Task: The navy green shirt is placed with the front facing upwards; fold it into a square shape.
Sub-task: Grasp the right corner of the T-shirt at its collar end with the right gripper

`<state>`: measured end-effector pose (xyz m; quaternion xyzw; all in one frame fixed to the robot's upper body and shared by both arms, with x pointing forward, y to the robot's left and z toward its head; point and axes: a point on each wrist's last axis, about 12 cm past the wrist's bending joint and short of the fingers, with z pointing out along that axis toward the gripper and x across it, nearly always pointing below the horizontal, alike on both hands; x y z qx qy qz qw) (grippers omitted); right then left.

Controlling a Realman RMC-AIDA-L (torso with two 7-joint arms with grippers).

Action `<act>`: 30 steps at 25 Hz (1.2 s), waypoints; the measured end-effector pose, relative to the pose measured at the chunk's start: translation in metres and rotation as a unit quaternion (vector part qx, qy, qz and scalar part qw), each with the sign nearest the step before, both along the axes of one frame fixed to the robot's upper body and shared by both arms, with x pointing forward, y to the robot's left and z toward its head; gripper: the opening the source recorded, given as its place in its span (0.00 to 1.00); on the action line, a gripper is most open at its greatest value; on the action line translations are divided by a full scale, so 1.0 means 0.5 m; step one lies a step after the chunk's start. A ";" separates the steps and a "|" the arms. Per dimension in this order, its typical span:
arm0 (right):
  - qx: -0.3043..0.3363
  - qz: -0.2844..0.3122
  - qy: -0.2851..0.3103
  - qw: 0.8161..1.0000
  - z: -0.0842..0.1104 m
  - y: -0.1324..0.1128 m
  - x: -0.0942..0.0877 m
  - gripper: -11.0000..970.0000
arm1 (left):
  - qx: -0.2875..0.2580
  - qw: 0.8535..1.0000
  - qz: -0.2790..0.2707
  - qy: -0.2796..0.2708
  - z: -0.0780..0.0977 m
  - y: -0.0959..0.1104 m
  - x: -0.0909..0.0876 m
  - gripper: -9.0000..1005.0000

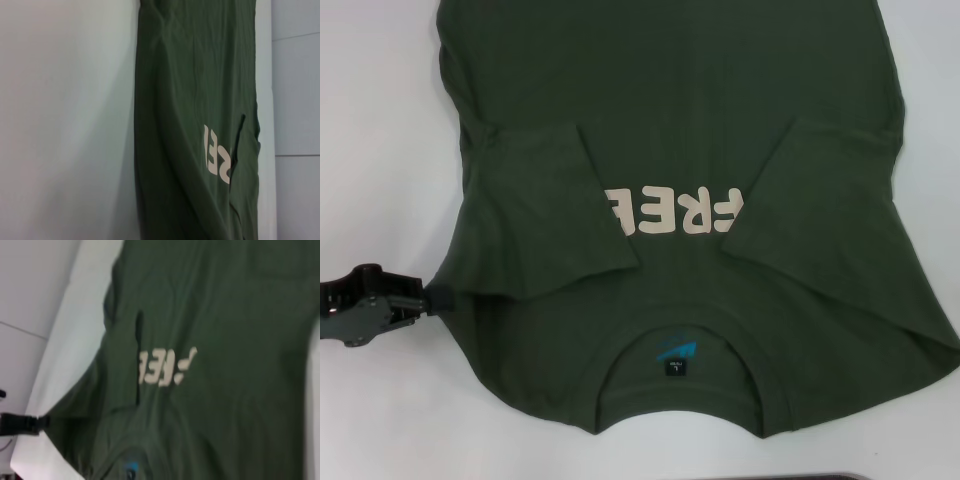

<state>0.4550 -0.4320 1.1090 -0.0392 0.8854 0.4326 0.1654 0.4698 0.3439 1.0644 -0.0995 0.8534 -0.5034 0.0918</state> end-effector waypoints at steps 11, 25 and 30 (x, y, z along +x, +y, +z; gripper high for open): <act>-0.040 0.017 0.086 0.995 -0.017 0.000 -0.008 0.91 | 0.005 1.000 0.000 -0.007 0.004 -0.009 0.019 0.04; -0.043 0.025 0.098 0.994 -0.051 0.032 -0.006 0.91 | 0.010 1.000 0.009 -0.006 -0.001 -0.006 0.022 0.04; -0.045 0.022 0.098 0.994 -0.059 0.039 -0.003 0.91 | 0.010 1.000 0.008 -0.007 0.000 -0.007 0.023 0.04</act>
